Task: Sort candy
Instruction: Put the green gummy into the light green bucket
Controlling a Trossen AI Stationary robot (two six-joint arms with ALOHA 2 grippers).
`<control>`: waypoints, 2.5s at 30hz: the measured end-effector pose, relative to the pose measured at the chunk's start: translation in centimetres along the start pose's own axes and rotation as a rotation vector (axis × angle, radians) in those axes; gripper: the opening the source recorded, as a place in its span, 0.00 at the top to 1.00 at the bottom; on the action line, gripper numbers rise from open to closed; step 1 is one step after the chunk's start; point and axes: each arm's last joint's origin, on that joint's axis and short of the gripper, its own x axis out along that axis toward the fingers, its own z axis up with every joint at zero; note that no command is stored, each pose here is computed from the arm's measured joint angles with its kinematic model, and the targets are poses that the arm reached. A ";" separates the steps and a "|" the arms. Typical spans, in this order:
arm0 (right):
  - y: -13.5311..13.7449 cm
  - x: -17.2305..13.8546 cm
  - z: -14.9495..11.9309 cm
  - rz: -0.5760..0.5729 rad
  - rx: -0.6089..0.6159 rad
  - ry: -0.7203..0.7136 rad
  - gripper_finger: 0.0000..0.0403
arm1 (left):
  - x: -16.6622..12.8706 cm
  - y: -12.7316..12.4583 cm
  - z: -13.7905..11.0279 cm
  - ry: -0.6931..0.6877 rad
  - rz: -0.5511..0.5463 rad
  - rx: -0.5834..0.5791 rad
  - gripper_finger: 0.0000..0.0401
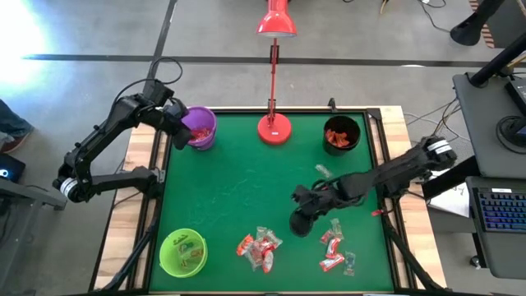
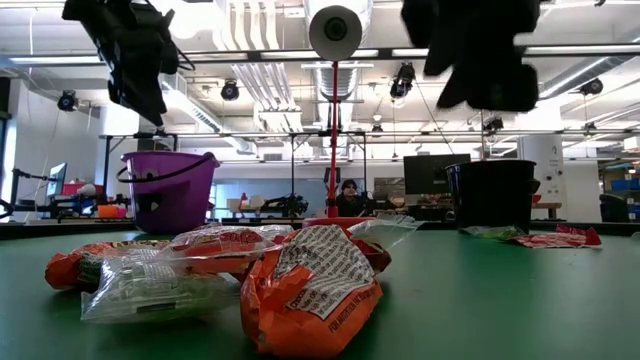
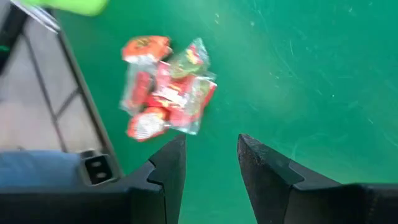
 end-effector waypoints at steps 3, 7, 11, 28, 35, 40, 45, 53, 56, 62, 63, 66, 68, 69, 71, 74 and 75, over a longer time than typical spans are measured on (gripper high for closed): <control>-0.2 1.9 0.0 -0.043 -0.045 0.031 0.66 | 0.0 0.0 0.0 0.000 -0.001 0.004 0.49; -1.2 4.4 0.8 -0.060 -0.044 0.120 0.66 | 0.1 0.0 0.0 0.002 -0.001 0.003 0.47; -1.6 6.8 1.4 -0.022 -0.036 0.255 0.66 | 0.0 0.0 0.0 0.002 -0.001 0.003 0.48; 0.9 8.8 2.6 0.048 -0.266 0.262 0.66 | 0.0 0.0 0.0 0.002 -0.001 -0.001 0.48; 0.9 8.7 2.7 0.062 -0.329 0.259 0.66 | 0.1 0.0 0.0 0.003 -0.002 -0.002 0.48; 0.6 8.7 3.1 0.065 -0.332 0.247 0.66 | 0.1 0.0 0.0 0.004 -0.002 -0.002 0.48; 0.8 8.7 4.1 0.103 -0.285 0.193 0.66 | 0.1 0.0 0.0 0.004 -0.002 -0.007 0.48; 1.2 8.8 3.9 0.112 -0.192 0.184 0.66 | 0.1 0.1 0.0 0.005 -0.002 -0.010 0.48; 1.1 9.0 3.9 0.096 -0.152 0.181 0.66 | 0.1 0.0 0.0 0.005 -0.002 -0.009 0.48; 0.3 10.7 3.4 0.045 -0.076 0.201 0.66 | 0.1 0.0 0.0 0.005 -0.002 -0.006 0.48; 0.2 10.8 3.4 0.042 -0.071 0.203 0.66 | 0.1 0.0 0.0 0.005 -0.002 -0.005 0.48; 0.3 10.8 3.4 0.045 -0.053 0.201 0.66 | 0.1 0.1 0.0 0.005 -0.001 0.003 0.48; 0.2 11.0 3.4 0.041 -0.050 0.204 0.66 | 0.1 0.1 0.1 0.005 -0.002 0.008 0.48; 0.1 11.2 3.3 0.037 -0.048 0.208 0.66 | 0.2 0.1 0.1 0.005 -0.001 0.009 0.48; -0.1 11.6 3.2 0.038 -0.042 0.229 0.66 | 0.2 0.1 0.1 0.005 -0.001 0.009 0.48; -0.2 12.2 3.0 0.056 -0.032 0.254 0.66 | 0.3 0.2 0.2 0.009 -0.002 0.013 0.48; -0.3 12.5 2.9 0.056 -0.027 0.264 0.66 | 0.4 0.2 0.2 0.010 -0.002 0.013 0.48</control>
